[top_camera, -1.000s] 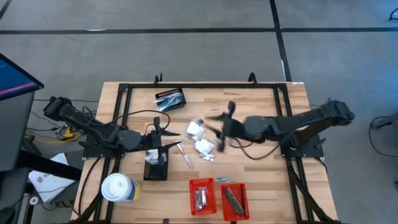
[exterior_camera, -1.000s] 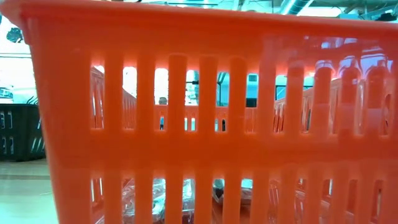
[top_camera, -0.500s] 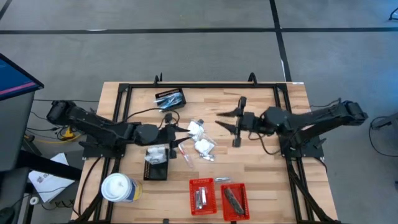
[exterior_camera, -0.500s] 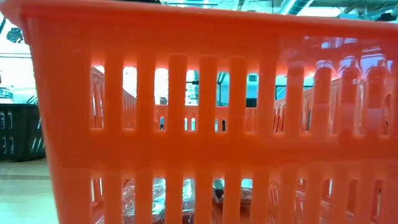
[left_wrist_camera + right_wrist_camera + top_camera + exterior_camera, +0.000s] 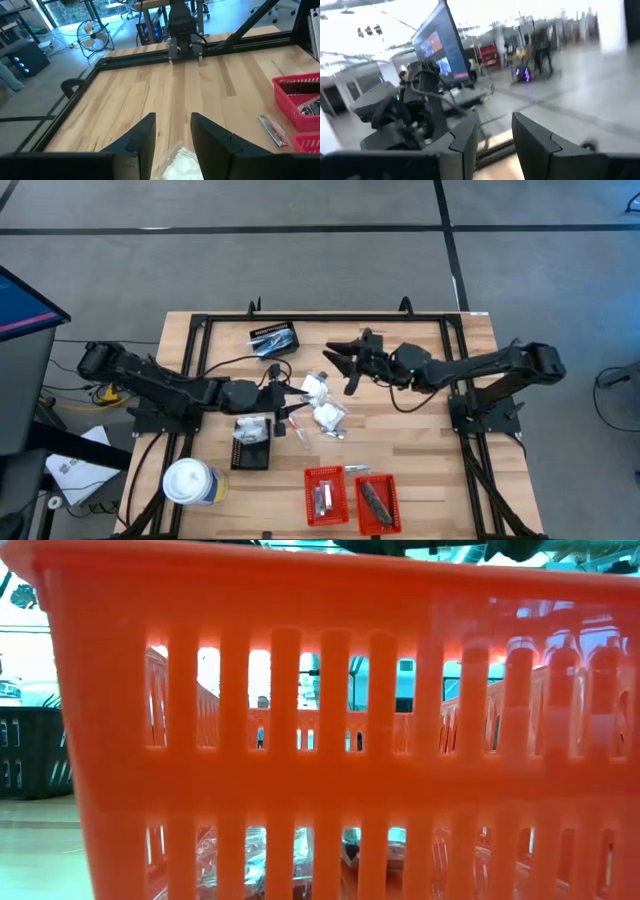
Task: Pick & Place Travel size toiletries
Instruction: Put the nail cutter into the left red bin
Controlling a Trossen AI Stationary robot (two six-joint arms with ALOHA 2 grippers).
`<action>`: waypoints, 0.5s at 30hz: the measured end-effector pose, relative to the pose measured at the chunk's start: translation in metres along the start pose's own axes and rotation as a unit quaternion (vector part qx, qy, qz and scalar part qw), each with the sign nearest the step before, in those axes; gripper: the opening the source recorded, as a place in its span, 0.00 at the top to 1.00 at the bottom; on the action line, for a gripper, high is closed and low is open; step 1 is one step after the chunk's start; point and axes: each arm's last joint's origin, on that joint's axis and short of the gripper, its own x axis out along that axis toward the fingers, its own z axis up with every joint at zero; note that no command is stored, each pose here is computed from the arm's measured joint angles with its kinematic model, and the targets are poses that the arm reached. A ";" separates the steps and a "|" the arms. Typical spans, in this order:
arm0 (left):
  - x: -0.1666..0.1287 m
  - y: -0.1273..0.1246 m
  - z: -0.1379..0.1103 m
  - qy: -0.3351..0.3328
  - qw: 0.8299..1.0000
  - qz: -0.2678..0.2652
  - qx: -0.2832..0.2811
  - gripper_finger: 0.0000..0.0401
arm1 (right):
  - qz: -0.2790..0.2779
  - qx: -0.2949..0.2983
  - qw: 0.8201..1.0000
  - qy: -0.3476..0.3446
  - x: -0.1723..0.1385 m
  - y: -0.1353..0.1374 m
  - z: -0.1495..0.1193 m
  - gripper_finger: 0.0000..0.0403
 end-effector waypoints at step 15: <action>-0.002 -0.006 0.006 -0.033 0.998 -0.058 -0.024 0.71 | 0.016 0.148 0.989 0.021 0.005 0.016 -0.002 0.72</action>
